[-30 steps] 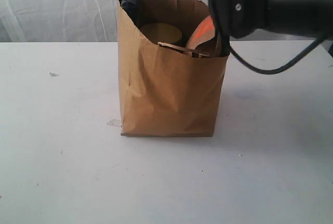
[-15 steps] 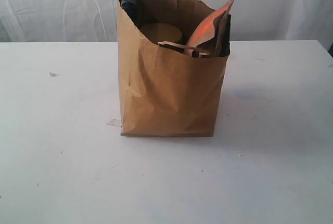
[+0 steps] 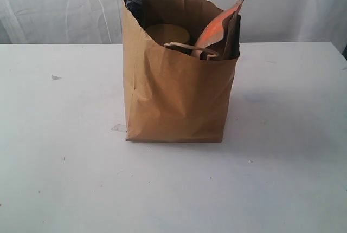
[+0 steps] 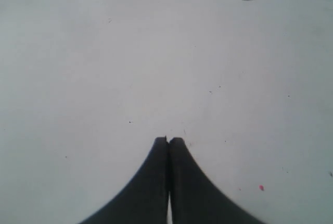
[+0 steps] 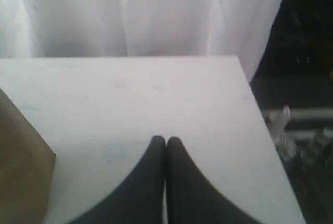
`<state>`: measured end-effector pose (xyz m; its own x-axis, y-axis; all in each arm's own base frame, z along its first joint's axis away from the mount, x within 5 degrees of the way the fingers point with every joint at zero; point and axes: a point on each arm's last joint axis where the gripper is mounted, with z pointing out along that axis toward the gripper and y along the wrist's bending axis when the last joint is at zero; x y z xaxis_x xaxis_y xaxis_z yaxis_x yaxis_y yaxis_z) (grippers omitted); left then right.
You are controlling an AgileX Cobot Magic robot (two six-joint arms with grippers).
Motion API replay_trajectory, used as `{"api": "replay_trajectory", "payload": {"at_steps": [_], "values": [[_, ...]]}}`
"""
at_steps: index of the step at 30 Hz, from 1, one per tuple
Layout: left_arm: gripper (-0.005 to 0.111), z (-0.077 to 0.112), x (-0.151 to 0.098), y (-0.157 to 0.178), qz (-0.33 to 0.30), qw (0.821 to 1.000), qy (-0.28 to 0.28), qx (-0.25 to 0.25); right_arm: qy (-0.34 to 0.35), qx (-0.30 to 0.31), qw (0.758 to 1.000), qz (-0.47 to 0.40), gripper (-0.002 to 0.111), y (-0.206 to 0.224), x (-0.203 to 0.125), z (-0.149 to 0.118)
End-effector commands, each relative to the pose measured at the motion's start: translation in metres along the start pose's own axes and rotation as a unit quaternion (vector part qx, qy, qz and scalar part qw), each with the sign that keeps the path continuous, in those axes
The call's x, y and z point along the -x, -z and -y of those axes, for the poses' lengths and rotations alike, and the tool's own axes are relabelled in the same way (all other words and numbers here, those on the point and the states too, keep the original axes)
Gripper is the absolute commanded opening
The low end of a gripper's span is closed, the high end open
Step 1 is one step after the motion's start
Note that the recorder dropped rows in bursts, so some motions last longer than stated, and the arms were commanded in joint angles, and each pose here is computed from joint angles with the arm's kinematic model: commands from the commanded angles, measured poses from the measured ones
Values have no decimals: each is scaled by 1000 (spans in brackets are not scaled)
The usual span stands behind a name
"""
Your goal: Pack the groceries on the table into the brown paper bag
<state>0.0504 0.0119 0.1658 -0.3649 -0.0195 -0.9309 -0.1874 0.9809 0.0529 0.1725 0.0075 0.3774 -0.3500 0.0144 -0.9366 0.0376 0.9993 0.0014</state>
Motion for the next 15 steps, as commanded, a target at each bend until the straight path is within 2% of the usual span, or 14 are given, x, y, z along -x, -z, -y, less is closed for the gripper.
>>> {"api": "replay_trajectory", "payload": {"at_steps": [1,4,15], "values": [[0,0,1,0,5,1000,-1,-3,-36,20,991,124,0,61,-19,9],[0,0,1,0,5,1000,-1,-3,-80,26,986,143,0,96,-33,15],[0,0,1,0,5,1000,-1,-3,-107,38,946,302,0,193,-68,32]]}}
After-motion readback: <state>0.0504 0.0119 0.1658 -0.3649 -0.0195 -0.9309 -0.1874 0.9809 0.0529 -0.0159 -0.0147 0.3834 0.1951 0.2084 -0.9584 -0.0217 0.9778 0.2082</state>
